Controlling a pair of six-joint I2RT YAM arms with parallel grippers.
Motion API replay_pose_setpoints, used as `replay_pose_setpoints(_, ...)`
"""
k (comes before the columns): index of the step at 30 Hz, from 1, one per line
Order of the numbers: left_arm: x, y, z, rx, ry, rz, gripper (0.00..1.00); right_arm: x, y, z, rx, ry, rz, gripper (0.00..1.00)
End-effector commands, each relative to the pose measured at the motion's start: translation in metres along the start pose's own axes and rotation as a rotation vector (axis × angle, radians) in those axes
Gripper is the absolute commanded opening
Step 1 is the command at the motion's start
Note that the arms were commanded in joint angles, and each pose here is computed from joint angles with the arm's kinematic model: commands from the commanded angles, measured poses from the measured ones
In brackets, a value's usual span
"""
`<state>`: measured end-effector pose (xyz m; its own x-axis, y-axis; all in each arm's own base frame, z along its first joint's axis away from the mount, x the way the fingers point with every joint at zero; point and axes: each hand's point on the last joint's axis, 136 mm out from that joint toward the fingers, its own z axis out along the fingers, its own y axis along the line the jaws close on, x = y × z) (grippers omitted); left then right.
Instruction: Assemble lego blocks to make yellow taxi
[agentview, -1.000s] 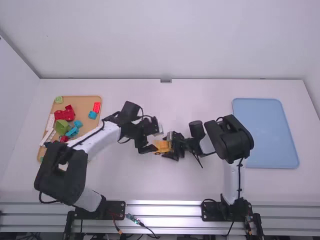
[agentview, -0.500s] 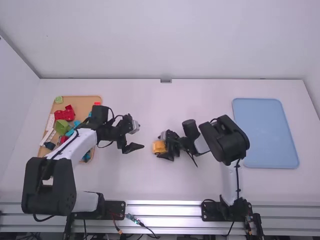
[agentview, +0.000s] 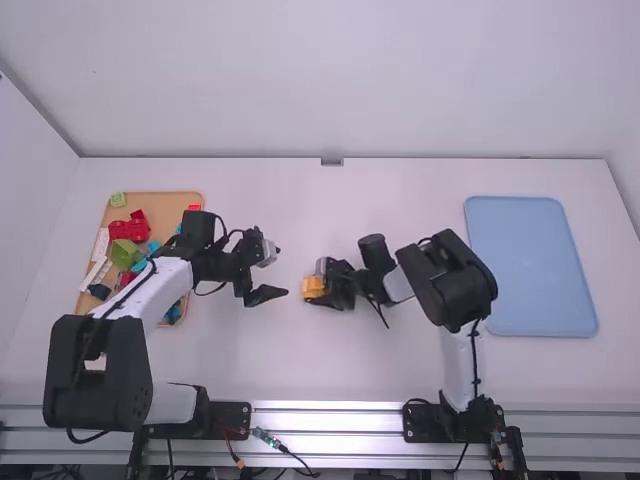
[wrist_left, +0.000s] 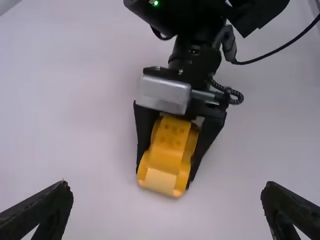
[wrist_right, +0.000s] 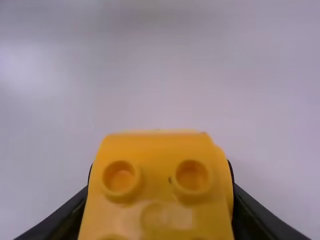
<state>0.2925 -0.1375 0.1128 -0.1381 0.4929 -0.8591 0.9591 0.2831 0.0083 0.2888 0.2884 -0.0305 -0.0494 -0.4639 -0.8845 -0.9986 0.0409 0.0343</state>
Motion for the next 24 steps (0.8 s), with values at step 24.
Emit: replay_pose_setpoints(24, -0.010, 0.016, 0.000, -0.080, -0.053, 0.042, 0.99, 0.068, -0.114, -0.399, 1.281, 0.287, 0.497, 0.31)
